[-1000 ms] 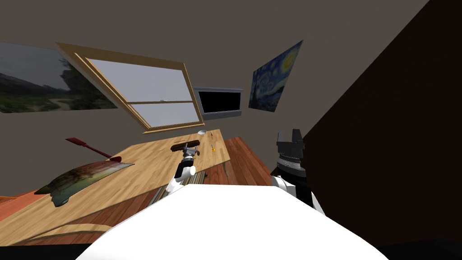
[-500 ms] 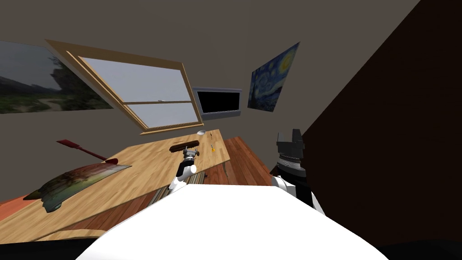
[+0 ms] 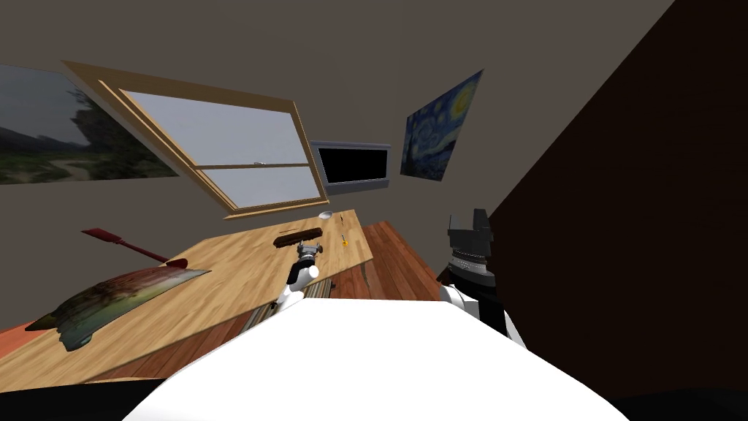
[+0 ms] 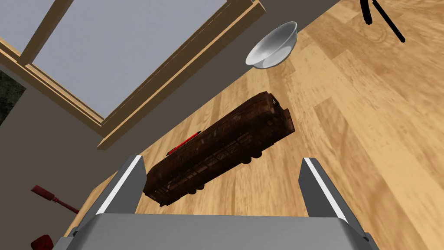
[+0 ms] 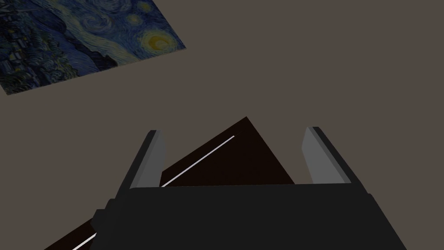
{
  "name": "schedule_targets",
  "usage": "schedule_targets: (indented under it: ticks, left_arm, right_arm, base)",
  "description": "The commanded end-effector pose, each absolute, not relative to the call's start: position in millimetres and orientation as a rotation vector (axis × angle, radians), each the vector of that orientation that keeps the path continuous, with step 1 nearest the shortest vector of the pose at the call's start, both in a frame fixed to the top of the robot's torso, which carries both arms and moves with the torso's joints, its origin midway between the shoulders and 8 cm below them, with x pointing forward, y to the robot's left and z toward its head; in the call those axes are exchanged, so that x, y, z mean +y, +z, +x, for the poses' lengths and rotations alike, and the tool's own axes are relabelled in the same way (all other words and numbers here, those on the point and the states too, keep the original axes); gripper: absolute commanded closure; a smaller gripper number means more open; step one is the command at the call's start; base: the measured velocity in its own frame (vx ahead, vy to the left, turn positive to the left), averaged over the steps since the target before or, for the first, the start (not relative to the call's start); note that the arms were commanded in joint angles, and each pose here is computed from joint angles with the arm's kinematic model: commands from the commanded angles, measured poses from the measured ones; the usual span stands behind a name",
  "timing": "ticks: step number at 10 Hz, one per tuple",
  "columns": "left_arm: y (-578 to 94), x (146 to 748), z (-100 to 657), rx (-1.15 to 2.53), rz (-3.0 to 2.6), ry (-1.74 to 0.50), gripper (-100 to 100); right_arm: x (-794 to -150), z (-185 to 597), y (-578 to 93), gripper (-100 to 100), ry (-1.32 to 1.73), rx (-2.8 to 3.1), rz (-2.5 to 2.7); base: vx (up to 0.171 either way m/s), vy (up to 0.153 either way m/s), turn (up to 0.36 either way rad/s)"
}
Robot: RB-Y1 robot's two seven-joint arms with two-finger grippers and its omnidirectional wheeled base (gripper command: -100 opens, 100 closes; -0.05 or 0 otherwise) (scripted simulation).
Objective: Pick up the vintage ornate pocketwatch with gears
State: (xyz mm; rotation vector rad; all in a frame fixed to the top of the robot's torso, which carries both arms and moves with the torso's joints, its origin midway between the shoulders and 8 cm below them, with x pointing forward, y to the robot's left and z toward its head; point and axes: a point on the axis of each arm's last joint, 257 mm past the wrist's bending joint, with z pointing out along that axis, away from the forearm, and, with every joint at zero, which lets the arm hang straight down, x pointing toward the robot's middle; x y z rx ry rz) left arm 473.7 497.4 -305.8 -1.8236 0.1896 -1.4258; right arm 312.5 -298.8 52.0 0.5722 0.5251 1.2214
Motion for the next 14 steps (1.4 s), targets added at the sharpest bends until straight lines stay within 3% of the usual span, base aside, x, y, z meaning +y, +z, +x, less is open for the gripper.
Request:
schedule_targets:
  ticks: [1, 14]
  left_arm:
    - [-315, 502, 480, 0.117, -1.872, -1.441, -100]
    - [-409, 483, 492, -0.227, -2.217, -1.411, -100]
  right_arm:
    - [-299, 313, 52, 0, 1.221, 0.525, 0.572]
    - [-299, 313, 52, 0, 1.221, 0.525, 0.572]
  base:
    - [-0.002, 0.032, -0.029]
    - [0.0, 0.035, -0.013]
